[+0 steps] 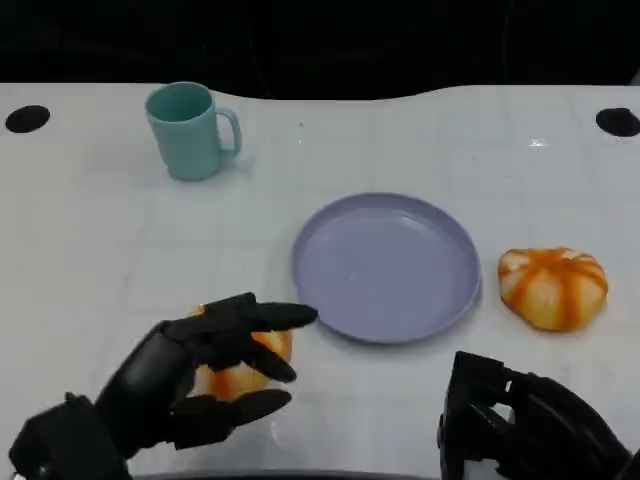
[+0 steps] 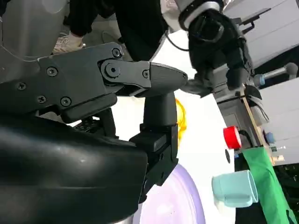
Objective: Grasp the bread from the table and place it into the plate.
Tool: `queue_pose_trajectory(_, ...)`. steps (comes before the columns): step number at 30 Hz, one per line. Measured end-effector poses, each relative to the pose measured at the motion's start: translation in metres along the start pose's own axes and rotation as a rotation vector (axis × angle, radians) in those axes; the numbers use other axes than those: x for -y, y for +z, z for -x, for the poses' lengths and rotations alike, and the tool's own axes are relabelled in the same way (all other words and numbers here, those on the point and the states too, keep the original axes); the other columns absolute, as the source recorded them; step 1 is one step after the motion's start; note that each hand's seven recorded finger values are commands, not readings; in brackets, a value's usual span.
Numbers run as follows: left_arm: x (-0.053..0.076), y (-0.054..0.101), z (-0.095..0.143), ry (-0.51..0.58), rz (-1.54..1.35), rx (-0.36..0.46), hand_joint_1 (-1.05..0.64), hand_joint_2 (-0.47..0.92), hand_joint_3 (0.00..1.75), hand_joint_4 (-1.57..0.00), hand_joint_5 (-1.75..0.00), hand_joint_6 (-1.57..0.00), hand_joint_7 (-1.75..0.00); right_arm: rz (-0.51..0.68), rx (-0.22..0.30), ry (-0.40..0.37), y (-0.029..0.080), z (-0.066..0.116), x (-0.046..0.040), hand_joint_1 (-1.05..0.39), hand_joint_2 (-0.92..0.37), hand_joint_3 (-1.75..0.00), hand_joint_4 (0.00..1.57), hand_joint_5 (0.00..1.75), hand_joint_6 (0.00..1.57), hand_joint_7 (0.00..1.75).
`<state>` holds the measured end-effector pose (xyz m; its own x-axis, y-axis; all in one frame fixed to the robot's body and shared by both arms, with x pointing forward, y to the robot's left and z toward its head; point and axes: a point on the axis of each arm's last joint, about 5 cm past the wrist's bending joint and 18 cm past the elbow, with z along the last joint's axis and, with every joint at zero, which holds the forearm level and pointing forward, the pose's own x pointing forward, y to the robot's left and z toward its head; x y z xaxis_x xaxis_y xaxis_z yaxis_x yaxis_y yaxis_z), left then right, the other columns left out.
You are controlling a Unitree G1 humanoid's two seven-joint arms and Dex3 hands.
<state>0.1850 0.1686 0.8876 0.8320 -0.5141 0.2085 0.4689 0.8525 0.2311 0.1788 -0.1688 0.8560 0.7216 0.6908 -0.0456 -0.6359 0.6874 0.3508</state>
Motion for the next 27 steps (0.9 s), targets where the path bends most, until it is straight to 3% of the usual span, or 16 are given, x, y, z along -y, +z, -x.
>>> queue_pose_trajectory(5, -0.008, 0.014, 0.0, -0.004, -0.243, -0.021, -0.67, 0.92, 0.07, -0.28, -0.68, -0.39, -0.02, 0.001, 0.0, 0.0, 0.0, 0.0, 0.0, -0.51, -0.92, -0.47, 0.6, 1.75, 0.4, 1.72)
queue_pose_trajectory(15, -0.013, 0.036, 0.0, 0.021, -0.773, -0.077, -0.72, 0.92, 0.07, -0.4, -0.33, -0.34, 0.0, 0.003, 0.003, 0.008, 0.0, 0.0, 0.0, -0.52, -0.92, -0.48, 0.62, 1.75, 0.41, 1.73)
queue_pose_trajectory(27, -0.002, 0.036, -0.015, -0.065, -1.113, -0.215, -0.76, 0.92, 0.08, -0.39, -0.18, -0.27, 0.0, 0.004, 0.005, 0.013, -0.001, 0.0, 0.0011, -0.51, -0.92, -0.47, 0.62, 1.75, 0.41, 1.73)
